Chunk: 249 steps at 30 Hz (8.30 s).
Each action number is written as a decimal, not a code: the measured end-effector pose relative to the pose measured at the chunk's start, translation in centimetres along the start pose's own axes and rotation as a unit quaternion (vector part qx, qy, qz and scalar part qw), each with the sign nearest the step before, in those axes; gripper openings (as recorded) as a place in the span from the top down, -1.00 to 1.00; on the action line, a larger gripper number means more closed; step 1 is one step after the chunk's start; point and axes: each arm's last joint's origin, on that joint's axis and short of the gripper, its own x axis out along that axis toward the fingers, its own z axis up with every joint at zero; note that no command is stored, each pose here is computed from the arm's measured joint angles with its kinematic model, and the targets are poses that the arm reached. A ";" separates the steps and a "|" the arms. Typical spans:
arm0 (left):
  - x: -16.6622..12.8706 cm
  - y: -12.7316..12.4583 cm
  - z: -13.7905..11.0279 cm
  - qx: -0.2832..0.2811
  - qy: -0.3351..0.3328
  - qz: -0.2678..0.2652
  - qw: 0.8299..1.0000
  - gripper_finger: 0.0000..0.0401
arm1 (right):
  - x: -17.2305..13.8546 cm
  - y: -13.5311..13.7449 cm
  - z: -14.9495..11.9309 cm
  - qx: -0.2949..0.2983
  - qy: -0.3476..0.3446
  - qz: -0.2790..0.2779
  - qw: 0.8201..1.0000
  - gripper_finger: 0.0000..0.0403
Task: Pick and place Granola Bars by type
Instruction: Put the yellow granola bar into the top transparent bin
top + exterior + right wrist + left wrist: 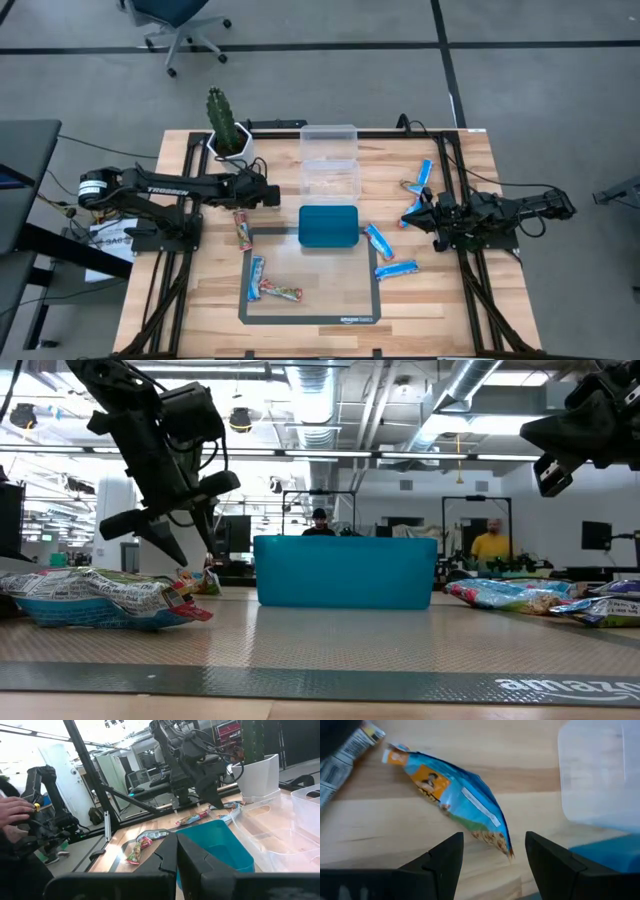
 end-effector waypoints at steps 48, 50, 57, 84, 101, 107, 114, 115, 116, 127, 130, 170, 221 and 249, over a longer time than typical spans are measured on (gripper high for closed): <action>4.8 -1.7 0.6 -0.121 0.037 0.074 0.989 0.46 | 0.0 0.0 0.0 0.000 0.000 0.000 1.000 1.00; 4.8 -1.8 0.6 -0.121 0.038 0.072 0.989 0.59 | 0.0 0.0 0.0 0.000 0.000 0.000 1.000 1.00; 4.8 -2.0 0.6 -0.116 0.044 0.056 0.991 0.78 | 0.0 0.0 0.0 0.000 0.000 0.000 1.000 1.00; 0.9 -4.4 4.5 -0.104 -0.148 -0.085 0.980 0.78 | 0.0 0.0 0.0 0.000 0.000 0.000 1.000 1.00; -1.2 -12.9 12.1 0.086 -0.225 -0.177 0.954 0.78 | 0.0 0.0 0.0 0.000 0.000 0.000 1.000 1.00; 0.2 -16.4 14.4 0.168 -0.201 -0.185 0.947 0.78 | 0.0 0.0 0.0 0.000 0.000 0.000 1.000 1.00; 2.5 -18.2 15.9 0.260 -0.168 -0.137 0.941 0.78 | 0.0 0.0 0.0 0.000 0.000 0.000 1.000 1.00; 2.8 -18.4 15.9 0.270 -0.166 -0.131 0.939 0.78 | 0.0 0.0 0.0 0.000 0.000 0.000 1.000 1.00; 3.1 -18.5 16.0 0.280 -0.164 -0.127 0.938 0.78 | 0.0 0.0 0.0 0.000 0.000 0.000 1.000 1.00; 3.8 -18.0 16.0 0.352 -0.189 -0.053 0.915 0.67 | 0.0 0.0 0.0 0.000 0.000 0.000 1.000 1.00; 3.8 -17.9 16.0 0.362 -0.185 -0.050 0.912 0.53 | 0.0 0.0 0.0 0.000 0.000 0.000 1.000 1.00; -3.4 -13.5 9.3 0.245 -0.059 -0.047 0.967 0.37 | 0.0 0.0 0.0 0.000 0.000 0.000 1.000 1.00; -4.0 6.4 2.4 0.200 0.059 0.185 0.960 0.10 | 0.0 0.0 0.0 0.000 0.001 0.000 1.000 1.00; 1.0 6.7 2.9 0.245 0.138 0.240 0.929 0.14 | 0.0 0.0 0.0 0.000 0.001 0.000 1.000 1.00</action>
